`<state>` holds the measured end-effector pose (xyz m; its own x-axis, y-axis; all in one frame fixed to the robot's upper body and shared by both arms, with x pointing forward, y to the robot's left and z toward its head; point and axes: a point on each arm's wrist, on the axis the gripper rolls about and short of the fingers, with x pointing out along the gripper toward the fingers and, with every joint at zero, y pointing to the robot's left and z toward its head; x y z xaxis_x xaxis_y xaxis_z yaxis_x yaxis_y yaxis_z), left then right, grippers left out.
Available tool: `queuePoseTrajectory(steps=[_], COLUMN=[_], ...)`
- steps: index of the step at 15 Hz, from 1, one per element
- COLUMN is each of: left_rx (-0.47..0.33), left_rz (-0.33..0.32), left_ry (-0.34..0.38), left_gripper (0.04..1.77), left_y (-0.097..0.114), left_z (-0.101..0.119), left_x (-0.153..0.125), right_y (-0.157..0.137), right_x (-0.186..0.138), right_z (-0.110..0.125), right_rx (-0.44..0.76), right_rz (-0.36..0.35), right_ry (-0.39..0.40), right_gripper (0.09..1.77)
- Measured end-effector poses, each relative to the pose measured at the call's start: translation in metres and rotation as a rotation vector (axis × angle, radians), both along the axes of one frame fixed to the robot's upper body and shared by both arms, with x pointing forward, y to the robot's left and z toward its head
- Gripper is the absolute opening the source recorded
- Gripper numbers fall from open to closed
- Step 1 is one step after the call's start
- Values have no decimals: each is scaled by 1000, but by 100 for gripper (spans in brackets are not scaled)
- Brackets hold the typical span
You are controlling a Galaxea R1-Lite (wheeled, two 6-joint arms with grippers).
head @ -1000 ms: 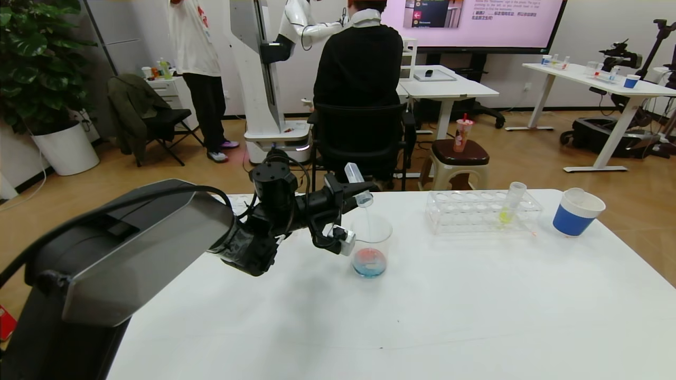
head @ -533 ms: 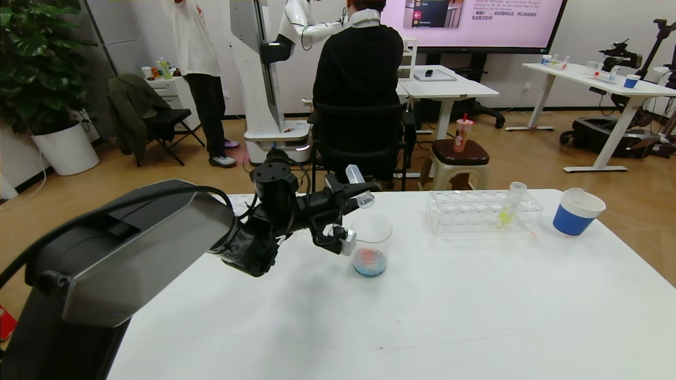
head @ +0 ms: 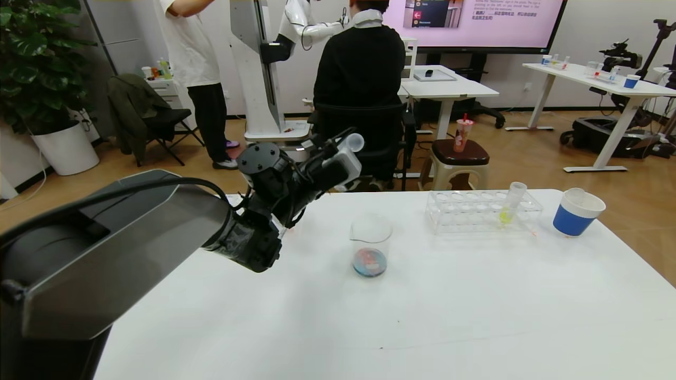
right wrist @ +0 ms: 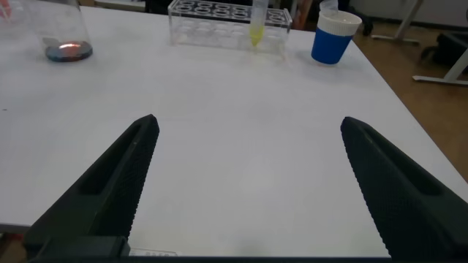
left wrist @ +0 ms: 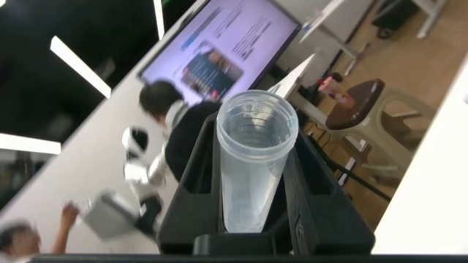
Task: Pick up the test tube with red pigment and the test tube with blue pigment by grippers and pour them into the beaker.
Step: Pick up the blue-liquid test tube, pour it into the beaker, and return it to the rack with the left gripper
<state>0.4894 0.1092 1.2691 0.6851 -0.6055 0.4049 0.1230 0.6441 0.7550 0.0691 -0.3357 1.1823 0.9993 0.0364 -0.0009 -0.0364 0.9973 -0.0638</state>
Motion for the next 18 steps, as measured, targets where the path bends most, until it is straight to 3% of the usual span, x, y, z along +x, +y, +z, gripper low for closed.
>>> queuePoseTrajectory(steps=[3,5,8,10,12,15,18], left_rx=[-390,-599,-819,-887,-905,-895,-893], left_rz=[156,248,345,383,410,430,450], left_ry=[215,339,511,612,684,715,707], left_gripper=[51,51,51,51,51,51,51], left_y=[-14,-16,-9,-2,4,18,49], left_z=[18,27,36,38,36,35,43], left_x=[-16,-22,-26,-31,-40,-53,-58], right_y=[0,0,0,0,0,0,0], right_x=[0,0,0,0,0,0,0], right_z=[0,0,0,0,0,0,0], right_rx=[0,0,0,0,0,0,0], right_rz=[0,0,0,0,0,0,0], right_ry=[0,0,0,0,0,0,0], right_gripper=[174,174,174,174,174,174,174])
